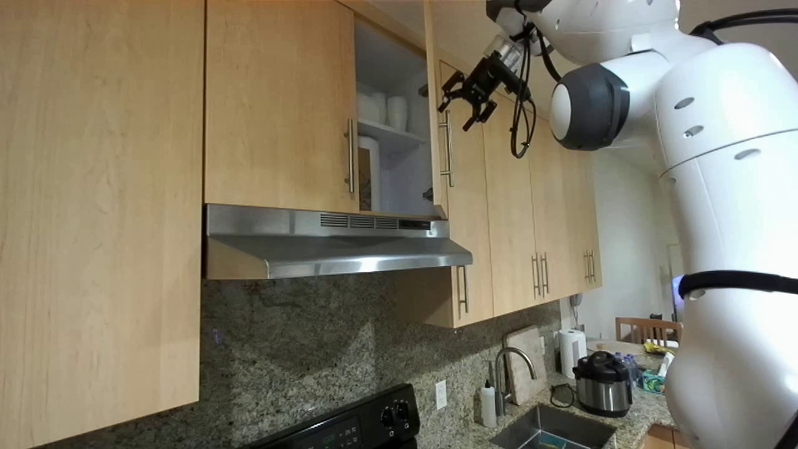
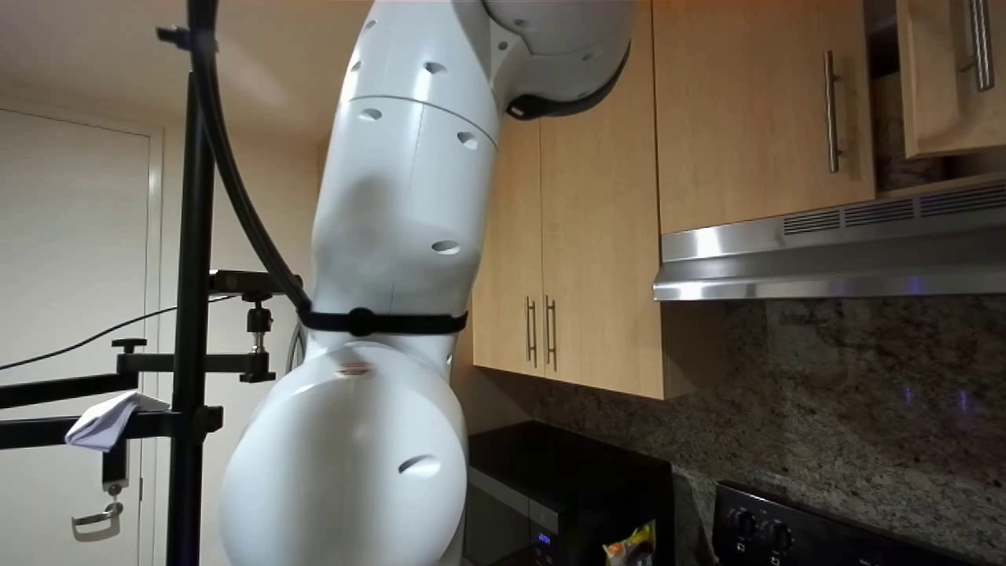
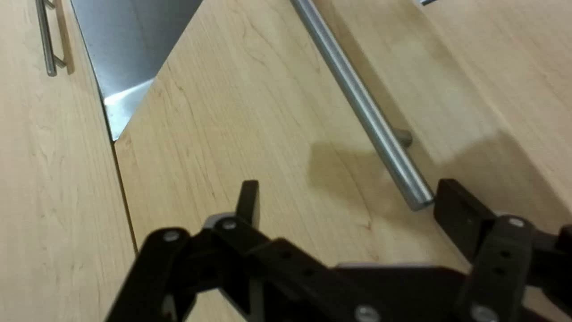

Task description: Close the right cabinet door

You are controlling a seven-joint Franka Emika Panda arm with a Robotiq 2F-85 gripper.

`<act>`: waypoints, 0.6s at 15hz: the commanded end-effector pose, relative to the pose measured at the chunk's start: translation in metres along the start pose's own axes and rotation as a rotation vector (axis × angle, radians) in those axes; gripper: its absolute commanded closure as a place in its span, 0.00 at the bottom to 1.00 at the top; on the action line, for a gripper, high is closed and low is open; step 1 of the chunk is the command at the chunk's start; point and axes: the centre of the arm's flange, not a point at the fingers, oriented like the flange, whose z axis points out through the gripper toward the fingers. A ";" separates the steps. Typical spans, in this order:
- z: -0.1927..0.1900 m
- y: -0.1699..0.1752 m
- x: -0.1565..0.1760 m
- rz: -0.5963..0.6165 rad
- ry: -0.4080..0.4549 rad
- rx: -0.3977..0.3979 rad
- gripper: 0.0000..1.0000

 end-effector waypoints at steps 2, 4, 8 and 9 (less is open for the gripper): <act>0.014 -0.012 -0.016 -0.024 -0.082 0.000 0.00; 0.019 -0.019 -0.017 -0.034 -0.104 0.002 0.00; 0.040 -0.028 -0.020 -0.056 -0.155 -0.030 0.00; 0.044 -0.031 -0.019 -0.065 -0.159 -0.040 0.00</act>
